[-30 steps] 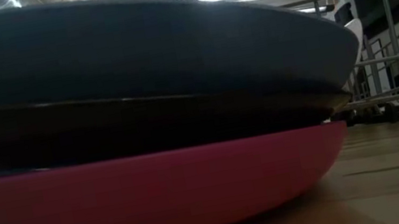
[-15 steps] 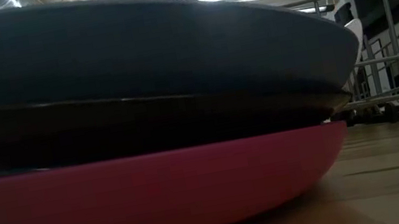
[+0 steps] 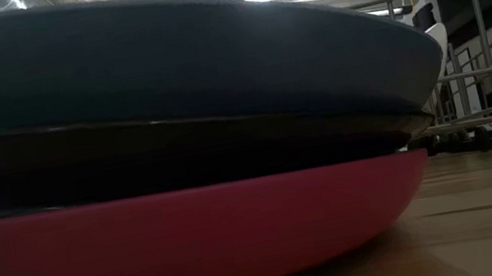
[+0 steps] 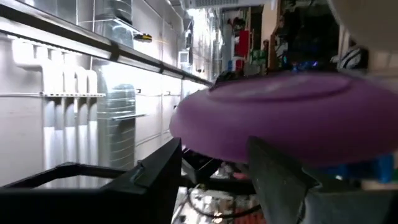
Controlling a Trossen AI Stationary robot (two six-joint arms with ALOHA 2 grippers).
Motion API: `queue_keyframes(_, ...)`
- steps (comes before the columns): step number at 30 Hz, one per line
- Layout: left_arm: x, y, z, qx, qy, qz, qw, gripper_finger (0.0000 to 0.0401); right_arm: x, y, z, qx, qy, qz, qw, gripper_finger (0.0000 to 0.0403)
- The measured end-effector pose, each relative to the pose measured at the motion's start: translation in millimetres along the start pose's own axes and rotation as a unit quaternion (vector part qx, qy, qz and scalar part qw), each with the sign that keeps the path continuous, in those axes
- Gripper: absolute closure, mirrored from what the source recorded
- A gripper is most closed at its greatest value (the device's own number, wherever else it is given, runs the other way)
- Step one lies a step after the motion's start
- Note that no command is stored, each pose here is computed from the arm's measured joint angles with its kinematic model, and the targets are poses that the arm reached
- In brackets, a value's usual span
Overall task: Sort dishes
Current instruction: Put the purple plate in the dish rack
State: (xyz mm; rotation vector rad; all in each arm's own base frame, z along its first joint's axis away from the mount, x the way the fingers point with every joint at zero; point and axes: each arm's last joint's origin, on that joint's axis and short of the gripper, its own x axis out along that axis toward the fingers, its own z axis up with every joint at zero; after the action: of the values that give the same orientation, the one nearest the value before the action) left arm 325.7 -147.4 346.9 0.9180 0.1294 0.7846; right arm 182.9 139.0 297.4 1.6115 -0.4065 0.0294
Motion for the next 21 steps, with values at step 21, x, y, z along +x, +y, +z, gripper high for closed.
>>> queue_keyframes(21,16,3,-3,0.13,-0.063,0.017,0.989,0.0401,0,2,4,-0.01,-0.059,-0.01,0.998,0.0217)
